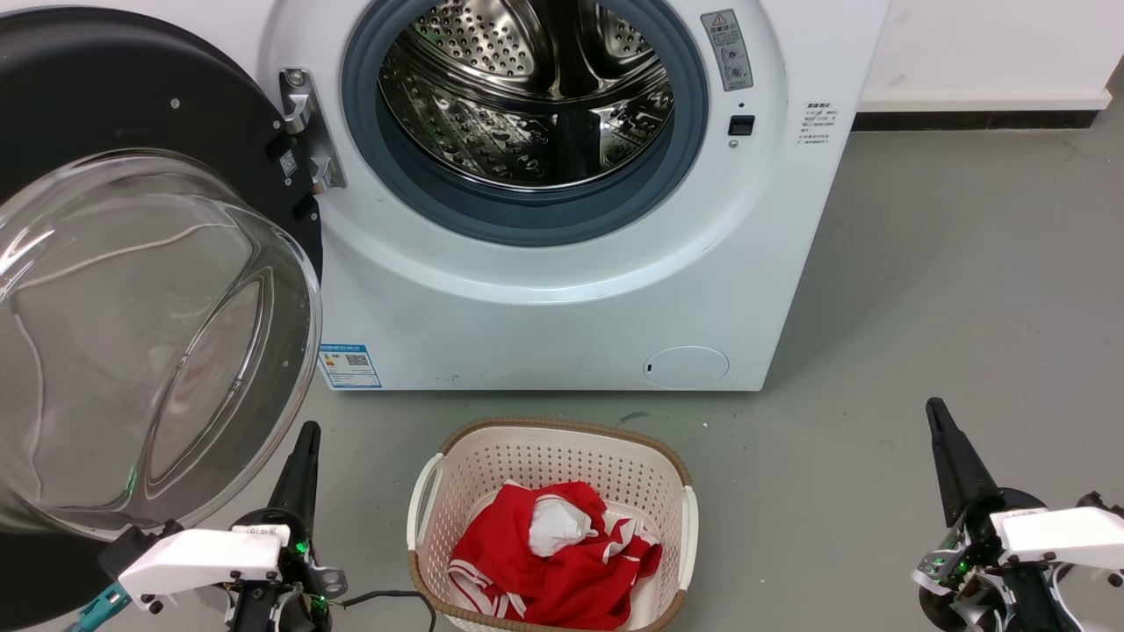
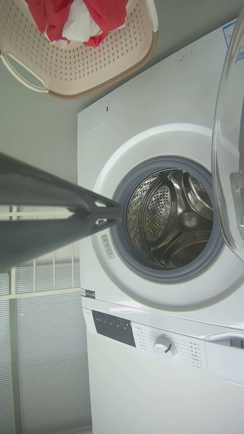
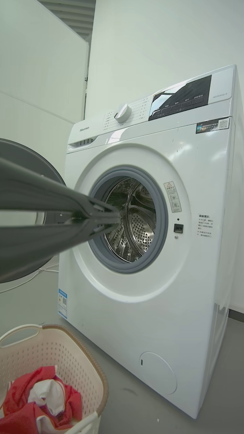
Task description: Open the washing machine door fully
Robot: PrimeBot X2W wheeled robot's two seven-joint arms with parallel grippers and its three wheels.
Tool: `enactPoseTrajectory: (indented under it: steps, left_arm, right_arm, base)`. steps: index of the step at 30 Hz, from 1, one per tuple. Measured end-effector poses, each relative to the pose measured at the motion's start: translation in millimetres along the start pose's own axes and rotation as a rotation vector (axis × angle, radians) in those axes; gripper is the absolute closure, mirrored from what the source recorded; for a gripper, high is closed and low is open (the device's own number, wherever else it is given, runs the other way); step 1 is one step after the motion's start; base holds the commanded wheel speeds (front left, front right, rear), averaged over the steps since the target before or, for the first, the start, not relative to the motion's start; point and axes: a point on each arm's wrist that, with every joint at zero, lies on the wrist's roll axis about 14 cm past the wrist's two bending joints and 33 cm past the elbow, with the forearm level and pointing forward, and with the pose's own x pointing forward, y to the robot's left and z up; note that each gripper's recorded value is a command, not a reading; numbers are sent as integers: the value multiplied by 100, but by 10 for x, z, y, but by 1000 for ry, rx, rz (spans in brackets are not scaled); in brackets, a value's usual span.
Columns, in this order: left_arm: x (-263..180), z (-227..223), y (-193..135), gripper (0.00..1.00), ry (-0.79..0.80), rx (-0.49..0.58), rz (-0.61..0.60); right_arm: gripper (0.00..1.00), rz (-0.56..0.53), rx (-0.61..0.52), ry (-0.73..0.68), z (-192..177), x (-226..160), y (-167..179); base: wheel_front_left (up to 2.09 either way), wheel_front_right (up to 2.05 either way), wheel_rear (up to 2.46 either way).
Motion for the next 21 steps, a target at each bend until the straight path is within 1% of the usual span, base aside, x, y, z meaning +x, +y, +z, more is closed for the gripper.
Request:
enactPoseTrajectory:
  steps: [15, 21]
  left_arm:
    - [22, 2, -33, 100, 7, -109, -19]
    - [24, 1, -35, 100, 7, -112, -19]
  right_arm:
    - [100, 8, 107, -3, 17, 26, 14]
    - [100, 10, 110, -2, 18, 30, 18]
  base:
    - [0, 0, 0]
    - [0, 0, 0]
